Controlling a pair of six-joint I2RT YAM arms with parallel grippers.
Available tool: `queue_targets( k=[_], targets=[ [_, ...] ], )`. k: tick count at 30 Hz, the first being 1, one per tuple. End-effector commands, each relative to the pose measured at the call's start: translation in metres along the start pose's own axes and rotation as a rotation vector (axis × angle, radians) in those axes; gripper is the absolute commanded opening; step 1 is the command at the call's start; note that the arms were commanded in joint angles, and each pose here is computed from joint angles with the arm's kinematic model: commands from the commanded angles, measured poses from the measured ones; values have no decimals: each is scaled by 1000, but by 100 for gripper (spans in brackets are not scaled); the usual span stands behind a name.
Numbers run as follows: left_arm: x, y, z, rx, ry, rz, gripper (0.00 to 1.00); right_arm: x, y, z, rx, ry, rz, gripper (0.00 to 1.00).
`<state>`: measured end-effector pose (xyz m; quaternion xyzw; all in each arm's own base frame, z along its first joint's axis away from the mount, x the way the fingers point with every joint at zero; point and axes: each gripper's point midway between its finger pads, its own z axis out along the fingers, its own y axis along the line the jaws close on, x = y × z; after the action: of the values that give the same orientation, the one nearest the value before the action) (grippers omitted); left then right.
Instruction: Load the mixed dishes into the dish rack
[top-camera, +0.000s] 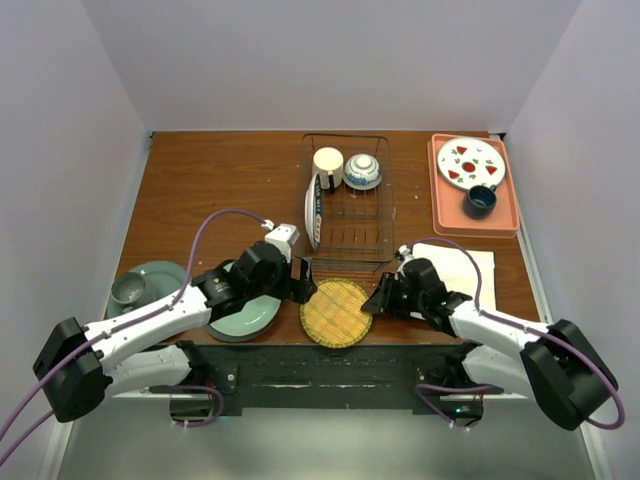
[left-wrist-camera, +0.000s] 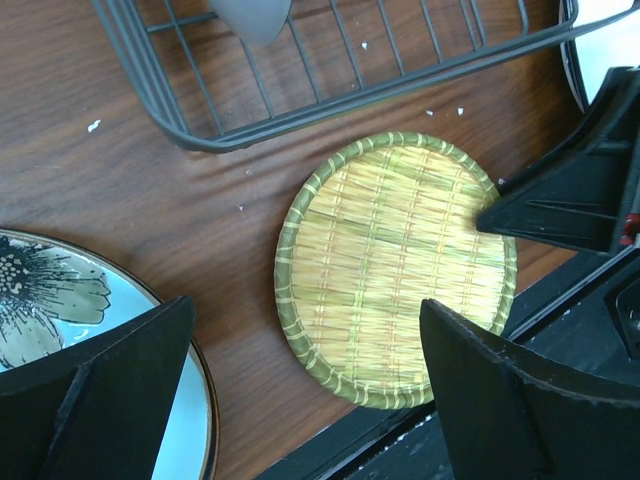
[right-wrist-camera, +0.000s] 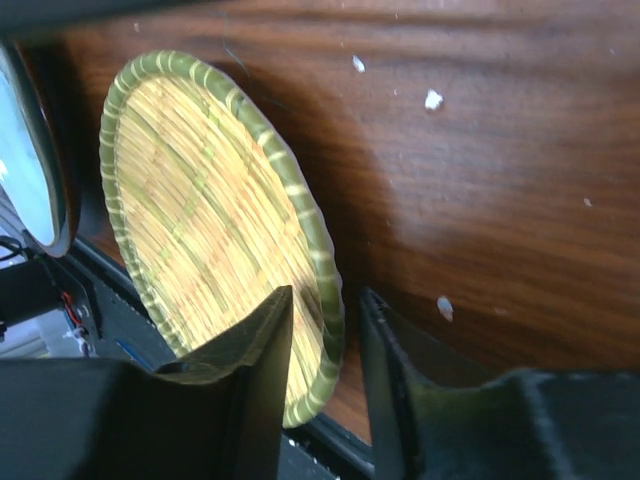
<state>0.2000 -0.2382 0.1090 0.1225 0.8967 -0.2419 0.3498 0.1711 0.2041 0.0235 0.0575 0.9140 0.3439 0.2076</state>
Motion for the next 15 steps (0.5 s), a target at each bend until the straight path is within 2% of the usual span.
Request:
queue_targets(
  k=[1,2,4,5,6,15],
  targets=[
    [-15,2,-4,-3,-90,-45,100,6,-10,9,11,13,-12,30],
    [-12,4,-5,-11,-93,-50,100,6,-10,9,16,15,-9,22],
    [-16,6,-10,-14,-124,-61,100,7,-11,7,21,15,-1,12],
    [-15,8,-11,-19,-125,-62,100,7,-12,6,21,12,5,3],
    [-15,8,-12,-17,-132,-62,100,6,-10,3,19,1,6,0],
    [-17,13,-16,-43,-130,-30,100,-1,5,-34,1,-60,-18,0]
  ],
)
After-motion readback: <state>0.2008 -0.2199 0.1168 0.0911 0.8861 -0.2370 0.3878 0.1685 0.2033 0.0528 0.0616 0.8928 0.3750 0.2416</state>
